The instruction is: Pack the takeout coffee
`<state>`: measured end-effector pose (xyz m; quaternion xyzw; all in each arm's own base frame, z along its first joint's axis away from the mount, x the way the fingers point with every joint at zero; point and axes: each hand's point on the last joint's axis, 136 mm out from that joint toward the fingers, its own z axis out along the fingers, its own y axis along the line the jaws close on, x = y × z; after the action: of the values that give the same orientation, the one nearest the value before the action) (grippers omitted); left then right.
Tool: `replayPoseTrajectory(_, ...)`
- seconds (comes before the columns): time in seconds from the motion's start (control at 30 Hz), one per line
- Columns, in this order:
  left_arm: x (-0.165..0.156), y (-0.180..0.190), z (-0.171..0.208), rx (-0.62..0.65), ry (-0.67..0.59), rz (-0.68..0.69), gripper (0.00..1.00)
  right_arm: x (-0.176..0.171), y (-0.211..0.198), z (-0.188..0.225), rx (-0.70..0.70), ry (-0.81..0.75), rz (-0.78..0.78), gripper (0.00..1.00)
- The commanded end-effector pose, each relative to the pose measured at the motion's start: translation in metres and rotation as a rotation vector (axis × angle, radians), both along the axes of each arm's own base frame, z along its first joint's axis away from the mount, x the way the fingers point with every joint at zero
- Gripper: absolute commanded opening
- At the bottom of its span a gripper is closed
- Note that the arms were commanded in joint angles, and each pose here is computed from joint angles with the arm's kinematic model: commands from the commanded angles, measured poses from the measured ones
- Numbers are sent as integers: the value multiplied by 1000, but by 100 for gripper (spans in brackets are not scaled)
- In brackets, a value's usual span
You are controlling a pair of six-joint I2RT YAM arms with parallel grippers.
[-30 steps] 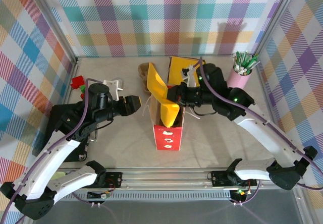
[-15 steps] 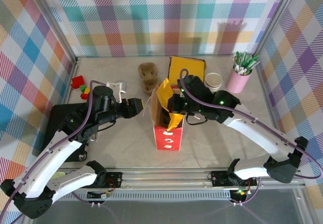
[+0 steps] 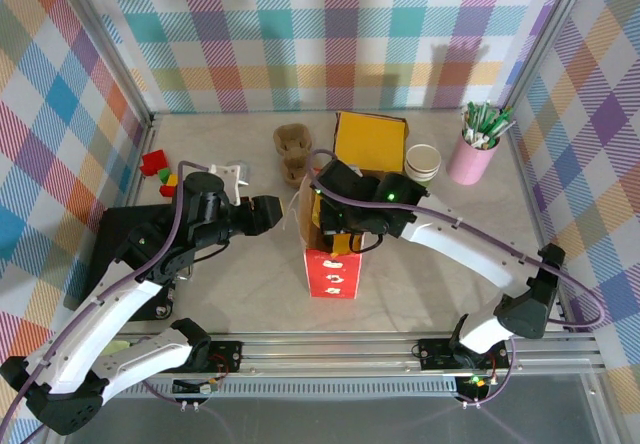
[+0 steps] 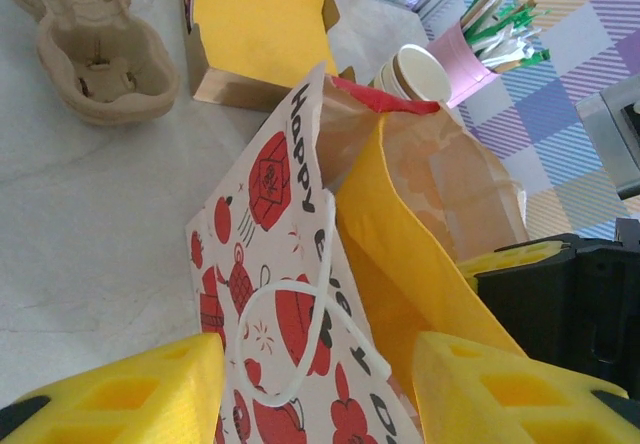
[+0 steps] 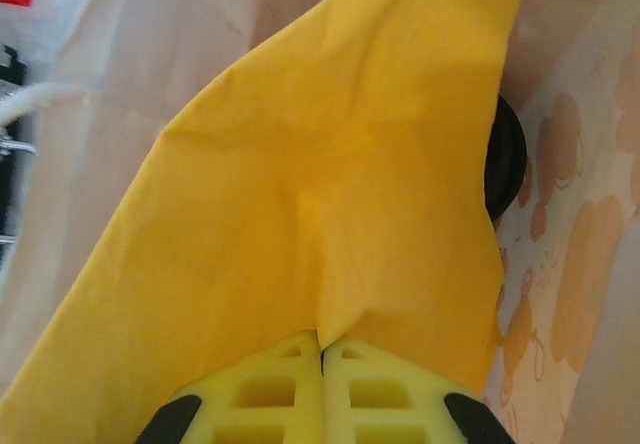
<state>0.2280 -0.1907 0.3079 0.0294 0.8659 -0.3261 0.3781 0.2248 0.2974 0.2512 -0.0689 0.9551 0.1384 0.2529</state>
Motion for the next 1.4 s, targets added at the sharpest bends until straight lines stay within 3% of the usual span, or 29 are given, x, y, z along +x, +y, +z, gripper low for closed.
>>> replayPoseTrajectory(0.0,-1,0,2,1,-29,-6,53,1,-7,-6,-74,-17,6,3)
replayPoseTrajectory(0.23,-1,1,0,13,-31,-7,53,1,-1,-15,-80,-6,23,16)
replayPoseTrajectory(0.4,-1,2,-1,23,-35,-6,53,0,2,1,-50,-25,42,31)
replayPoseTrajectory(0.53,-1,3,0,28,-41,-3,53,-3,3,24,-9,-57,65,38)
replayPoseTrajectory(0.9,0,6,1,37,-49,7,53,-3,4,65,64,-128,114,34)
replayPoseTrajectory(1.17,0,6,3,36,-53,7,54,-25,57,59,308,-39,279,33)
replayPoseTrajectory(1.37,-2,7,0,35,-44,8,53,-10,40,15,135,-14,166,31)
